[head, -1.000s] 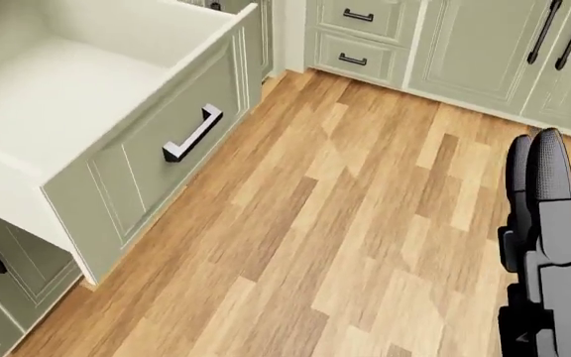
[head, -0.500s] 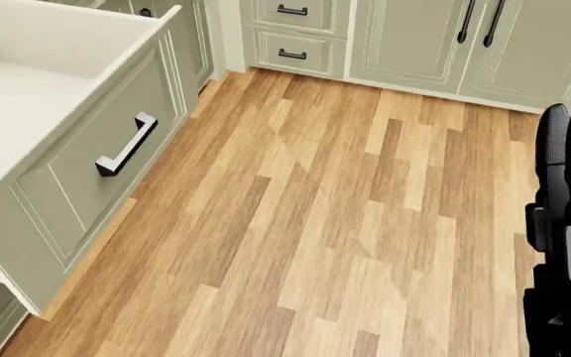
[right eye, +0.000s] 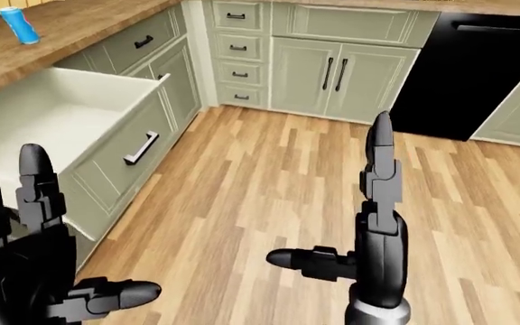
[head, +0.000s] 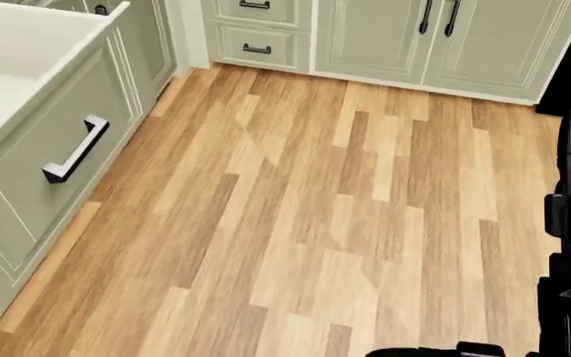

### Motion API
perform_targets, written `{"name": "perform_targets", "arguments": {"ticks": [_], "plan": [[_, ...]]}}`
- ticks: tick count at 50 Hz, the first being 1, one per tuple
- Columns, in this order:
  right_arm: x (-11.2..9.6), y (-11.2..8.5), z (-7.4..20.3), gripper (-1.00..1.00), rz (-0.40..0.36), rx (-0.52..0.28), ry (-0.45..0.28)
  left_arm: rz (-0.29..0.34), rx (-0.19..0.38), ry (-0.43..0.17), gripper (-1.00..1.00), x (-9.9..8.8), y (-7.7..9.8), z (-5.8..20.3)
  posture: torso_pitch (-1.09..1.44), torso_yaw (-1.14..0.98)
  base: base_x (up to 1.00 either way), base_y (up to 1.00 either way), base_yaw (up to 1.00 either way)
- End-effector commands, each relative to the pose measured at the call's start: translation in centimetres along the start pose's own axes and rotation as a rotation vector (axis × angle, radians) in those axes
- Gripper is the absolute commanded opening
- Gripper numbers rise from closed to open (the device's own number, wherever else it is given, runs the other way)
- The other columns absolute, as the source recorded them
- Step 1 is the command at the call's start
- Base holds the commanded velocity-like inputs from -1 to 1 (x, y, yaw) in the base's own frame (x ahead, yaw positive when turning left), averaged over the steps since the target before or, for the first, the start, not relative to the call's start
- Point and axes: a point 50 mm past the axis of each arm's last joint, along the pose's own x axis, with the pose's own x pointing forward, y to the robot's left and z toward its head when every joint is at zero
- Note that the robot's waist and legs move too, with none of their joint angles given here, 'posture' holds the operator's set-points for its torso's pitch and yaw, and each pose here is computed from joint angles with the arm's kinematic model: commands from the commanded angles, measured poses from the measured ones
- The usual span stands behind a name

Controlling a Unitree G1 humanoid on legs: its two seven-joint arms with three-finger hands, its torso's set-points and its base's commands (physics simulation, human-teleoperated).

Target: Close the right drawer.

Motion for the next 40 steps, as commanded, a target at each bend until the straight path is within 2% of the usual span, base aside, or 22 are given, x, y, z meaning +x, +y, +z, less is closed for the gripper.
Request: {"name": "perform_targets", "arguments": {"ticks": [1, 16, 40], "plan": [[0.43, -0.31, 1.29, 1.00, -0.017, -0.012, -0.072, -0.003, -0.007, -0.069, 1.00, 0.39, -0.11, 1.04, 0.00, 0.00, 0.00, 0.00, 0.00], [0.15, -0.17, 0.91, 1.00, 0.006, 0.005, -0.074, -0.003, -0.005, -0.068, 1.00, 0.68, -0.26, 1.62, 0.00, 0.00, 0.00, 0.07, 0.00], [0.22, -0.18, 0.82, 1.00, 0.008, 0.005, -0.064, -0.003, -0.005, -0.067, 1.00, 0.45, -0.16, 1.05, 0.00, 0.00, 0.00, 0.12, 0.00]]}}
